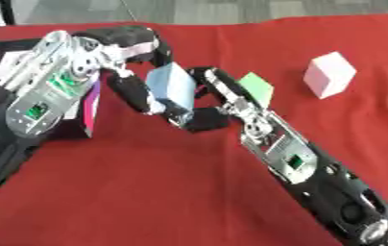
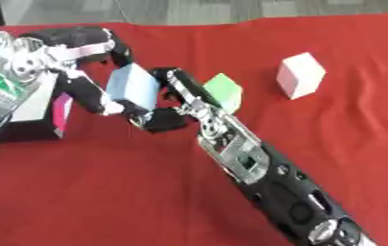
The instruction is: Pick up the objects with one hand, pass them to the other hand, and then place them into the box on the other side of the table.
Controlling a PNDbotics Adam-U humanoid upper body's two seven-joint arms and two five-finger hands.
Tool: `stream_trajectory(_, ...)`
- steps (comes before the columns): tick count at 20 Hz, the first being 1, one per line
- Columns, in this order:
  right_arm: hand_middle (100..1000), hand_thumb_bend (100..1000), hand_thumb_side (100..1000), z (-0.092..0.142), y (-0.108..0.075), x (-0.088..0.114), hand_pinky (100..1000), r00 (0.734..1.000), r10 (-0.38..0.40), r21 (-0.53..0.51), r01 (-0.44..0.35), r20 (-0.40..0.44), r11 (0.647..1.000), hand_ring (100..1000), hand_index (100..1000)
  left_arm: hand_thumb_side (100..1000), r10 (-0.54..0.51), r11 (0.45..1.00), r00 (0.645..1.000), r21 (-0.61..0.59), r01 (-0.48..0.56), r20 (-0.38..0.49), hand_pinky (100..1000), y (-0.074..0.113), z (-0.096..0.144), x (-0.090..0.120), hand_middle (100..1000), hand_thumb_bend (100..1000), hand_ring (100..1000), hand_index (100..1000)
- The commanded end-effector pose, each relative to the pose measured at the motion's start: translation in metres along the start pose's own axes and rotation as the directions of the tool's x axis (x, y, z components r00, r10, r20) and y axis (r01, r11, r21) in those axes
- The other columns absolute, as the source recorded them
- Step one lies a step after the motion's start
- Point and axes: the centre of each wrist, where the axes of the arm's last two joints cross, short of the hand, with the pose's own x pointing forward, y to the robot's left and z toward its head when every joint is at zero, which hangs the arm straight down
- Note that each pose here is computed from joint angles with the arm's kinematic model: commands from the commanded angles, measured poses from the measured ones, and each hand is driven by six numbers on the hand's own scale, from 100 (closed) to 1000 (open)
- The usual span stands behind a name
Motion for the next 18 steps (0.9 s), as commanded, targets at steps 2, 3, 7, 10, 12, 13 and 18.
stream_trajectory(2, 651, 371, 330, 0.0, -0.007, -0.001, 709, 1.0, 0.022, -0.009, -0.022, -0.021, 1.0, 758, 702, 100, -0.021, 0.998, 0.998, 0.057, 0.024, -0.055, 733, 0.017, 0.015, -0.01, 455, 250, 734, 489)
stream_trajectory(3, 654, 375, 332, 0.0, -0.007, -0.001, 710, 0.999, 0.023, -0.011, -0.023, -0.023, 1.0, 755, 707, 100, -0.019, 0.998, 0.998, 0.059, 0.023, -0.056, 733, 0.017, 0.016, -0.01, 453, 250, 733, 487)
stream_trajectory(7, 676, 430, 329, 0.001, -0.008, -0.002, 719, 0.999, 0.031, -0.012, -0.031, -0.023, 0.999, 769, 754, 100, -0.01, 0.998, 0.998, 0.068, 0.015, -0.067, 727, 0.018, 0.018, -0.013, 437, 262, 723, 476)
stream_trajectory(10, 702, 504, 321, 0.001, -0.01, -0.002, 732, 0.999, 0.053, -0.006, -0.053, -0.001, 0.999, 791, 803, 100, -0.001, 0.997, 0.996, 0.075, 0.008, -0.084, 725, 0.018, 0.019, -0.016, 424, 272, 716, 465)
stream_trajectory(12, 709, 529, 323, 0.002, -0.011, 0.0, 738, 0.997, 0.08, -0.009, -0.08, 0.022, 0.997, 797, 821, 100, 0.002, 0.997, 0.996, 0.074, 0.005, -0.091, 724, 0.017, 0.019, -0.018, 421, 280, 713, 462)
stream_trajectory(13, 710, 536, 313, 0.002, -0.012, 0.0, 741, 0.995, 0.096, -0.013, -0.096, 0.033, 0.995, 799, 828, 100, 0.002, 0.997, 0.996, 0.071, 0.005, -0.094, 724, 0.016, 0.018, -0.019, 419, 287, 712, 460)
stream_trajectory(18, 714, 584, 216, 0.003, -0.014, 0.002, 752, 0.985, 0.154, -0.028, -0.153, 0.071, 0.988, 806, 847, 100, 0.003, 0.998, 0.995, 0.059, 0.003, -0.102, 723, 0.014, 0.016, -0.022, 414, 303, 710, 454)
